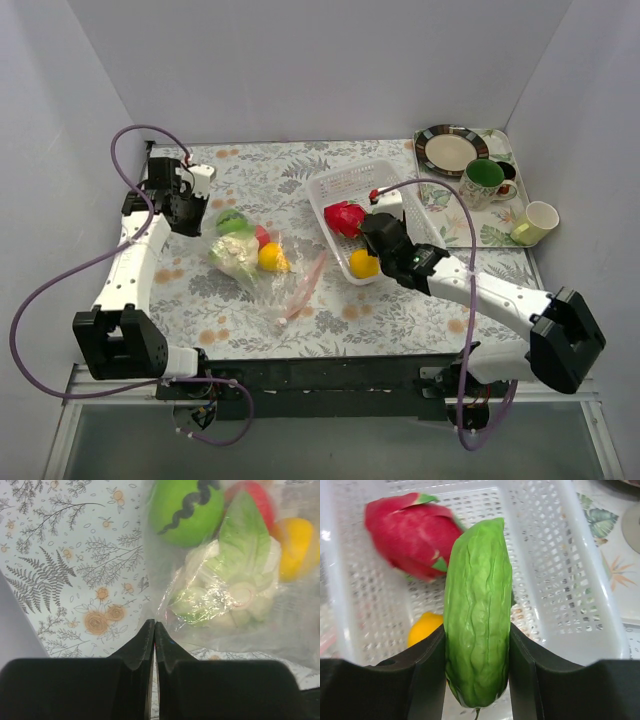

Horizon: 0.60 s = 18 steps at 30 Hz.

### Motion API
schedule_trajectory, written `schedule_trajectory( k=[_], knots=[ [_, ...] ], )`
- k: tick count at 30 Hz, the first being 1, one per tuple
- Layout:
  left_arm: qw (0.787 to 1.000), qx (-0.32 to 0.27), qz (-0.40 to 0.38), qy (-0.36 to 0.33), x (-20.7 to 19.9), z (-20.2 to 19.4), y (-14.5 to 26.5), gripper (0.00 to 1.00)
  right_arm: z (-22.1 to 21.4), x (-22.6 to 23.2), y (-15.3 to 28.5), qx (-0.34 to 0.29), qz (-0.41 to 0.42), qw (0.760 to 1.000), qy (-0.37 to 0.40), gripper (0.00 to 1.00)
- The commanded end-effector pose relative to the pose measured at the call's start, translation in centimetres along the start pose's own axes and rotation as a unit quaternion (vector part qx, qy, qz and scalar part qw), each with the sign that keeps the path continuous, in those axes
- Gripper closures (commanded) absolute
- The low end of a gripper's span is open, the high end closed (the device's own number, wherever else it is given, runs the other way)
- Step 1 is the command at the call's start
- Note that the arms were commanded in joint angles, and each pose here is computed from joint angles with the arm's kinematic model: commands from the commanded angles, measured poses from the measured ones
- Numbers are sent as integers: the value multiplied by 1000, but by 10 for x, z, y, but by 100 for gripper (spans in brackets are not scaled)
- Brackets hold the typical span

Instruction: Open the zip-top bag and remove the fake food

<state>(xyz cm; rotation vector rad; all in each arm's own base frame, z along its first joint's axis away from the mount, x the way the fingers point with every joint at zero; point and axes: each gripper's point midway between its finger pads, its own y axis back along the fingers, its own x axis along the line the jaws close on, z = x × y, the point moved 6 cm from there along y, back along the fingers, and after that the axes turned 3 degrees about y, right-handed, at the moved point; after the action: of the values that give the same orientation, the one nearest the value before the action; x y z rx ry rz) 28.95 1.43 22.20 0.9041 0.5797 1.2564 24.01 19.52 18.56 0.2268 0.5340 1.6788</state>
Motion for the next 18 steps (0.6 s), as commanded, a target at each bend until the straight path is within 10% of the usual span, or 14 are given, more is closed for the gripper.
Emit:
schedule_trajectory(
  k=[1,6,18],
  knots=[
    [997,3,-70,16,-21,-3,37,100,13,-11,-30,20,-52,998,0,79],
    [999,42,-28,3,-17,-43,16,100,10,-3,-39,52,-46,997,17,7],
    [991,53,107,-57,13,-75,-21,100,40,36,38,-125,150,979,64,1]
  ],
)
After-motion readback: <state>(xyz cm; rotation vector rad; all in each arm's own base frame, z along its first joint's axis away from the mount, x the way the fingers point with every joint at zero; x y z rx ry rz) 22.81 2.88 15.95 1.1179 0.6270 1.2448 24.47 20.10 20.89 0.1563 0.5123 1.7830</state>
